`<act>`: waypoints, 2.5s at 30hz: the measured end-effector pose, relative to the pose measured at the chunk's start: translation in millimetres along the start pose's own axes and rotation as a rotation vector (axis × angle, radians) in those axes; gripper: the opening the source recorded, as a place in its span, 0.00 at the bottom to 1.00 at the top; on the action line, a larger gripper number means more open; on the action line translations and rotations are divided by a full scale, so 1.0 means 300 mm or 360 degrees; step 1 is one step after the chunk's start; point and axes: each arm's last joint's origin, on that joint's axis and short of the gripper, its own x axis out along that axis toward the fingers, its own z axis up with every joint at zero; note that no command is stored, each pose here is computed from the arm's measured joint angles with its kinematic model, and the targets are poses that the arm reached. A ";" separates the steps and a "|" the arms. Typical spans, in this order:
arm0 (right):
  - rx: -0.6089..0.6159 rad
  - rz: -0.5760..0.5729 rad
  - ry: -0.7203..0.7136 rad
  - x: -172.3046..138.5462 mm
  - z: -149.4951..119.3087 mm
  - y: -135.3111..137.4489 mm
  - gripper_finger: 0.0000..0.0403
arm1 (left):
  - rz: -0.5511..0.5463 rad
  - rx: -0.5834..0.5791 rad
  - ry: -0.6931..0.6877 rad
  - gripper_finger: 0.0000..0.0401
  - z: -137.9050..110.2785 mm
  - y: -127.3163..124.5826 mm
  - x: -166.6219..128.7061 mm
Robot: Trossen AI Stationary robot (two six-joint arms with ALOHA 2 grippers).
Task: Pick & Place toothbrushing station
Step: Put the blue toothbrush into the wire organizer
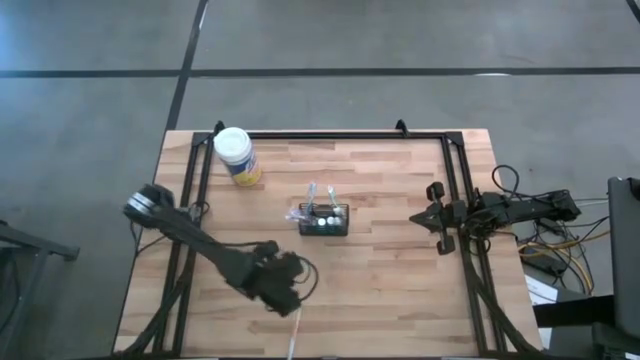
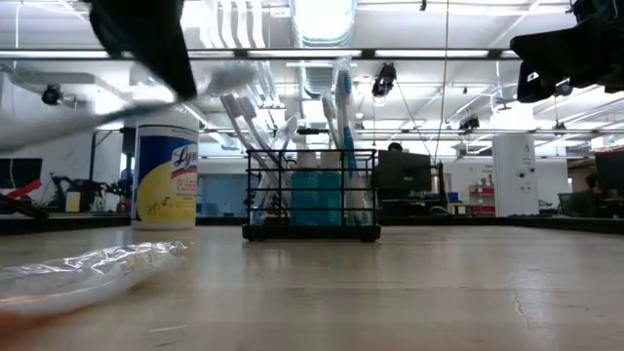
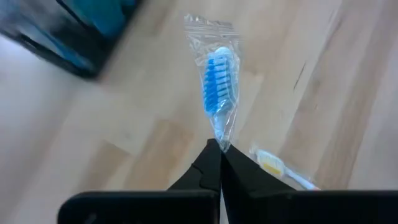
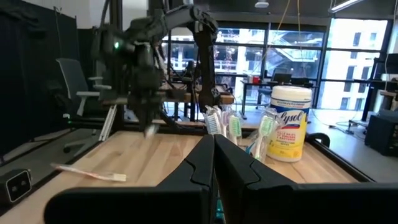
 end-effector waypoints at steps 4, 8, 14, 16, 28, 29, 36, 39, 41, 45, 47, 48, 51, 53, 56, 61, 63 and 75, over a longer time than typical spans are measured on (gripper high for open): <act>0.0027 0.0000 -0.0002 0.000 0.000 0.000 0.02 | -0.0026 0.0099 -0.0318 0.00 -0.002 0.059 -0.170; 0.0049 0.0000 -0.0002 0.000 0.000 0.000 0.02 | -0.0004 0.0222 -0.0613 0.00 -0.031 0.168 -0.316; 0.0093 0.0000 -0.0015 0.000 0.003 0.000 0.02 | 0.0099 0.0257 -0.1009 0.00 -0.121 0.394 -0.416; 0.0111 0.0000 -0.0015 0.000 0.003 0.000 0.02 | 0.0064 0.0225 -0.1134 0.00 -0.157 0.453 -0.399; 0.0126 0.0001 -0.0107 -0.001 0.022 -0.001 0.02 | -0.0247 0.0373 -0.2236 0.00 -0.334 0.631 -0.211; 0.0126 0.0001 -0.0107 -0.001 0.022 -0.001 0.02 | -0.0222 0.0371 -0.2282 0.00 -0.339 0.644 -0.213; 0.0116 0.0001 -0.0105 -0.001 0.021 -0.001 0.02 | -0.0019 0.0464 -0.2371 0.00 -0.321 0.678 -0.269; 0.0062 -0.0001 -0.0105 -0.001 0.021 -0.001 0.02 | -0.0009 0.0490 -0.2347 0.00 -0.289 0.672 -0.311; 0.0035 -0.0002 -0.0105 -0.001 0.021 -0.001 0.02 | -0.0035 0.0595 -0.2285 0.00 -0.261 0.658 -0.340; -0.0021 -0.0005 -0.0115 -0.001 0.023 -0.001 0.02 | -0.0180 0.0873 -0.2112 0.00 -0.197 0.637 -0.423; -0.0033 -0.0006 -0.0132 -0.001 0.027 -0.001 0.02 | -0.0222 0.0959 -0.2038 0.00 -0.165 0.635 -0.462; -0.0033 -0.0007 -0.0141 -0.001 0.029 -0.001 0.02 | -0.0224 0.0981 -0.2017 0.00 -0.148 0.633 -0.477; -0.0037 -0.0007 -0.0145 -0.001 0.029 -0.001 0.02 | -0.0191 0.0991 -0.2026 0.00 -0.094 0.630 -0.513; -0.0038 -0.0007 -0.0144 -0.001 0.029 -0.001 0.02 | -0.0135 0.0990 -0.2013 0.00 -0.060 0.634 -0.514; -0.0032 -0.0007 -0.0144 -0.001 0.029 -0.001 0.02 | -0.0130 0.1003 -0.1984 0.00 0.000 0.647 -0.485; -0.0019 -0.0006 -0.0142 -0.001 0.029 -0.001 0.02 | -0.0275 0.0995 -0.2001 0.00 0.109 0.709 -0.378; -0.0023 -0.0006 -0.0144 -0.001 0.029 -0.001 0.02 | -0.0360 0.0978 -0.2046 0.00 0.138 0.755 -0.321; -0.0018 -0.0008 -0.0166 -0.002 0.034 -0.001 0.02 | -0.0822 0.0714 -0.2054 0.00 0.150 0.896 -0.099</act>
